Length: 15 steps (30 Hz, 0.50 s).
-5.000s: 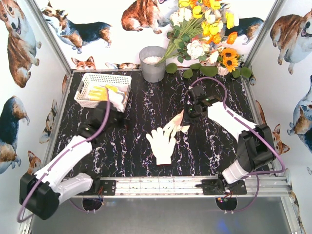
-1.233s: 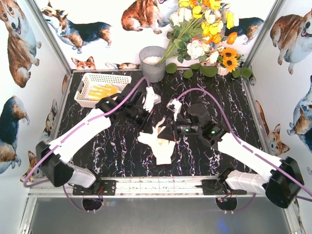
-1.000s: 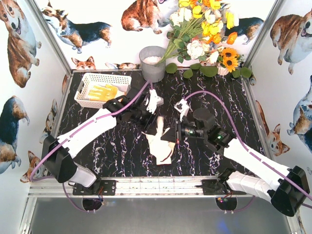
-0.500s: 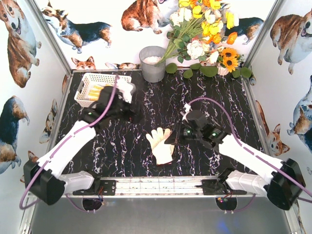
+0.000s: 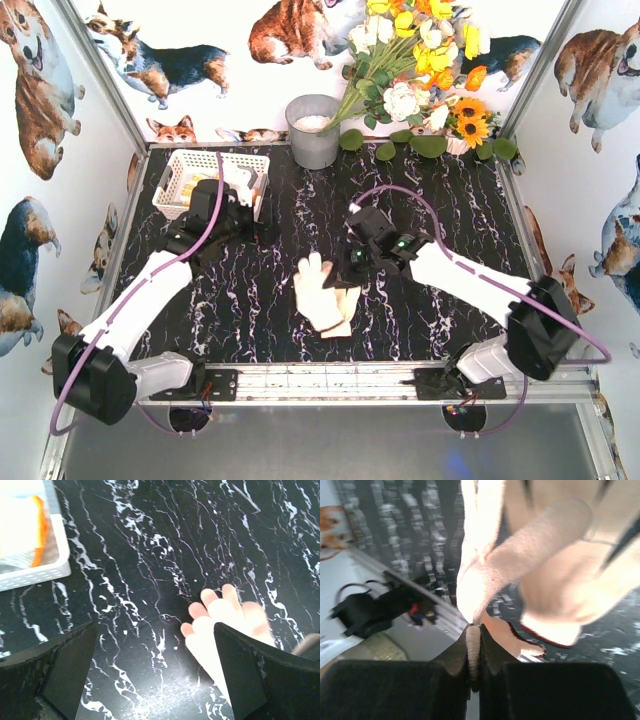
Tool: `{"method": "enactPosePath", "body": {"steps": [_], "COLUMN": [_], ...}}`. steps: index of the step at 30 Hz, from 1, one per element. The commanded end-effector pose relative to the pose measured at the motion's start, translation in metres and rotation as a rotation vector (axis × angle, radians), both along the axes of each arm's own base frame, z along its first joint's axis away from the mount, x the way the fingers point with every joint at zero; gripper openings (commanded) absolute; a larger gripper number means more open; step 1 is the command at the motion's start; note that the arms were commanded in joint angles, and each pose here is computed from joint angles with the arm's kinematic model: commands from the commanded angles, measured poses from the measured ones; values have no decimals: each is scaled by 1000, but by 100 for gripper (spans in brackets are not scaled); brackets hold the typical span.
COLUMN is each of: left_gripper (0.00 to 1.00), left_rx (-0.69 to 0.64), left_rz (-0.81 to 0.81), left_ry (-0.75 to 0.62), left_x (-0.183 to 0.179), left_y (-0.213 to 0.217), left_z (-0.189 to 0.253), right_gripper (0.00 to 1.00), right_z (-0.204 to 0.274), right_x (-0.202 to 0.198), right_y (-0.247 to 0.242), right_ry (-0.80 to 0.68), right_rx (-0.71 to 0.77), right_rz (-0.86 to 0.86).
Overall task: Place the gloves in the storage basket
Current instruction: Pair the glove with the glove.
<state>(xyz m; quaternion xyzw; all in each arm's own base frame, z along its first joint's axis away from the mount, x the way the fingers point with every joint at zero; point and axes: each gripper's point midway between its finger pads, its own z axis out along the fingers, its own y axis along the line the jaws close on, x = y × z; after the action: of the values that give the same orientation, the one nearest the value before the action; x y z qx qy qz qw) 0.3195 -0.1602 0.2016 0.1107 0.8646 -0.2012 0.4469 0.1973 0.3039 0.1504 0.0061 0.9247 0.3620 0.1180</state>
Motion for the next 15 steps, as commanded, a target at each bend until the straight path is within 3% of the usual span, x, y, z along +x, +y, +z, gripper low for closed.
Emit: {"method": "enactPosePath", "body": {"steps": [1,5,11,15], "left_gripper": [95,95,94,90], "left_rx": [-102,-189,-289,-344], "left_rz": [-68,-110,-129,-141], "left_ry": [47,126,240,383], "left_x": [-3,-18,-55,-90], "left_y": [-20,-37,-64,-85], "left_z": [-9,-21,-41,-70], "right_gripper": [0,0,1,31], "right_z": [-63,-85,-76,-72], "right_x": [-8,-1,16,14], "right_y": [-37,-50,-56,-67], "right_ry": [110,117,55,49], "right_rx": [-217,-341,-401,-445], "right_rz": [-15,8,-14,-32]}}
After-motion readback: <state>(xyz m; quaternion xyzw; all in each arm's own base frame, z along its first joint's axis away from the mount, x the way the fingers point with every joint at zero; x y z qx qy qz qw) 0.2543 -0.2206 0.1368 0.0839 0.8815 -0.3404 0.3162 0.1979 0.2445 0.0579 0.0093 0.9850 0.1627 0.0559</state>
